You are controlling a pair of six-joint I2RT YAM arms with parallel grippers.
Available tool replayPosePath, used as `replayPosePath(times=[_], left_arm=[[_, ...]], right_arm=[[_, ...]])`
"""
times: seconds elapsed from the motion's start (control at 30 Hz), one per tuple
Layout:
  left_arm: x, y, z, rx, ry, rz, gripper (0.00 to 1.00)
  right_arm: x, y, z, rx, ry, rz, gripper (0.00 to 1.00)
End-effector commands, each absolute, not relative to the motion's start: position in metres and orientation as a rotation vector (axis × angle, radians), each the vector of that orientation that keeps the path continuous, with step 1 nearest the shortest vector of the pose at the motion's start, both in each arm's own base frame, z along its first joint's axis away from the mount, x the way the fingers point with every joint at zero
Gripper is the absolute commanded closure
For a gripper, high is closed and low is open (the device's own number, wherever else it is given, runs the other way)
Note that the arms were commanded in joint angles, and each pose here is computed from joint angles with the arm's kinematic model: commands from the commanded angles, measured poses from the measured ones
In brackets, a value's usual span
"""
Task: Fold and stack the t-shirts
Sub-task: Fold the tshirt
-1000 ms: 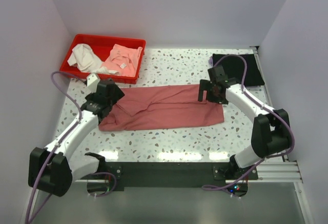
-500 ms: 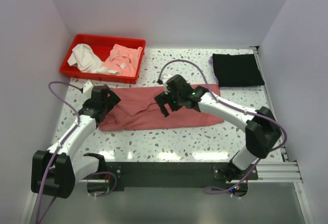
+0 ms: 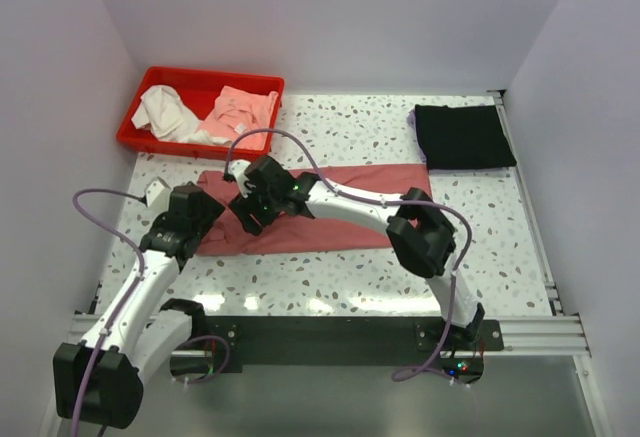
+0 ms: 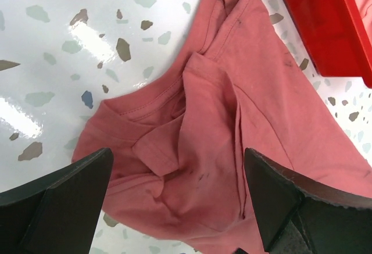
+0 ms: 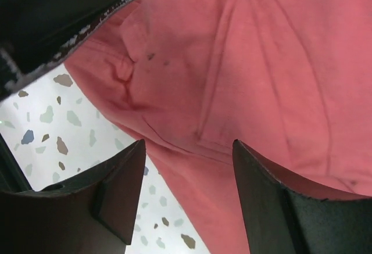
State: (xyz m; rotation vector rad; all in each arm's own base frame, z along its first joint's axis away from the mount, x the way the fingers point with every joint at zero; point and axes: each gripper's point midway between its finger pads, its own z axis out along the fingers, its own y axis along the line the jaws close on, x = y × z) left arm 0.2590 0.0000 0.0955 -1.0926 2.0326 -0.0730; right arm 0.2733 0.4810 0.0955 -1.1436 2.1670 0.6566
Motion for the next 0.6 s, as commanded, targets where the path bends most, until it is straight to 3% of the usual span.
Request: replayPosePath(times=[0.0,0.23,0.57], left_arm=[[0.246,0.006,0.086,-1.139,2.032,-0.045,0.00],[0.243,0.000,0.080,-1.117,2.066,-0.077,0.00],[0.242,-0.002,0.079,-1.109,2.060,-0.096,0.00]], right_arm=[[0.271,0.506,0.105,-1.164,2.121,0.754,0.36],[0.283,0.514,0.085,-1.132,2.162,0.683,0.47],[0.305,0.505,0.080,-1.031,2.168,0.544,0.52]])
